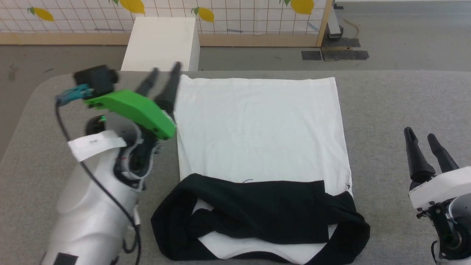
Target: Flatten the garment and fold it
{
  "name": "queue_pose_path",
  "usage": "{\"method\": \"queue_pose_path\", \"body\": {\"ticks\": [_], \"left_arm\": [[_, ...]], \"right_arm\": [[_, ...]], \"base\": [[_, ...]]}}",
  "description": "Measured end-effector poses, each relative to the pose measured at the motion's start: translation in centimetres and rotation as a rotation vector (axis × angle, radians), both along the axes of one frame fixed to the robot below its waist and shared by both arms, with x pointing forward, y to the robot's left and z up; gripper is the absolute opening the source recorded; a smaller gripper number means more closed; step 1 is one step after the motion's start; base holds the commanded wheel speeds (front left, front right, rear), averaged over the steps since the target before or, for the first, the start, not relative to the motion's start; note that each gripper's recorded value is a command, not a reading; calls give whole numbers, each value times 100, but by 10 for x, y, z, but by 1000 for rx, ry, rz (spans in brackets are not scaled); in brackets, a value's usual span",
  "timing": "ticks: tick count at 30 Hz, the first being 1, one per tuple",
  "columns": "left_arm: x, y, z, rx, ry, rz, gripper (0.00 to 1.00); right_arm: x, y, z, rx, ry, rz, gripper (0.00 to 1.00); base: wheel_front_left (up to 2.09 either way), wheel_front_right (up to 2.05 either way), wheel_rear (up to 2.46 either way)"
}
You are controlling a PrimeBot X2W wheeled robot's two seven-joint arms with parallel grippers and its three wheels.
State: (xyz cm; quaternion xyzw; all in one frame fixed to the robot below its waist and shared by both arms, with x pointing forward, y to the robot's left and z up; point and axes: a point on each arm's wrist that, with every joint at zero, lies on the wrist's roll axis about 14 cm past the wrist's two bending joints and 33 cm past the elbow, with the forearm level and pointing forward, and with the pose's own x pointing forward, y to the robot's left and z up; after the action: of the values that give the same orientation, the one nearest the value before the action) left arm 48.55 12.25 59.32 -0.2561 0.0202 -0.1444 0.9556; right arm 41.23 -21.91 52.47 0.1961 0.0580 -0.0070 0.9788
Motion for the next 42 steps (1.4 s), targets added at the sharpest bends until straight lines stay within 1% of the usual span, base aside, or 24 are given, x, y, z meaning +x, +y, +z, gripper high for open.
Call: {"method": "queue_pose_path", "body": {"ticks": [3,4,7,10,13,15,20,23,25,26,28,33,35,38,42], "left_arm": [[6,40,-5,66,-68,134,100],[6,50,-8,108,-90,168,100],[7,73,-13,188,-159,240,100],[9,81,-22,236,-183,260,100],[13,83,-36,247,-173,268,100],[16,84,-46,263,-162,270,100],[26,95,-63,268,-142,302,100],[32,96,-74,274,-135,308,100],[35,97,-81,282,-130,312,100],[37,98,-86,286,-124,314,100],[40,100,-96,291,-111,314,100],[44,104,-117,306,-81,321,100],[45,104,-125,319,-72,317,100],[45,106,-136,328,-52,321,100],[45,111,-147,334,-32,328,100]], "right_arm": [[7,1,-4,-16,22,6,100],[10,1,-5,-20,31,9,100],[22,4,-8,-35,53,23,100],[43,5,-1,-47,50,32,100],[69,6,4,-74,63,41,100],[89,8,3,-115,98,61,100],[141,15,3,-147,180,111,100],[174,13,2,-197,243,126,100],[190,13,-7,-230,310,138,100],[197,14,-17,-254,360,150,100],[208,19,-38,-266,454,179,100],[214,25,-92,-298,699,232,100],[216,26,-108,-318,775,245,100],[219,32,-126,-351,837,272,100],[222,47,-147,-390,872,324,100]], "base": [[0,0,0],[0,0,0],[0,0,0],[0,0,0],[0,0,0],[0,0,0],[0,0,0],[0,0,0],[0,0,0],[0,0,0],[0,0,0],[0,0,0],[0,0,0],[0,0,0],[0,0,0]]}}
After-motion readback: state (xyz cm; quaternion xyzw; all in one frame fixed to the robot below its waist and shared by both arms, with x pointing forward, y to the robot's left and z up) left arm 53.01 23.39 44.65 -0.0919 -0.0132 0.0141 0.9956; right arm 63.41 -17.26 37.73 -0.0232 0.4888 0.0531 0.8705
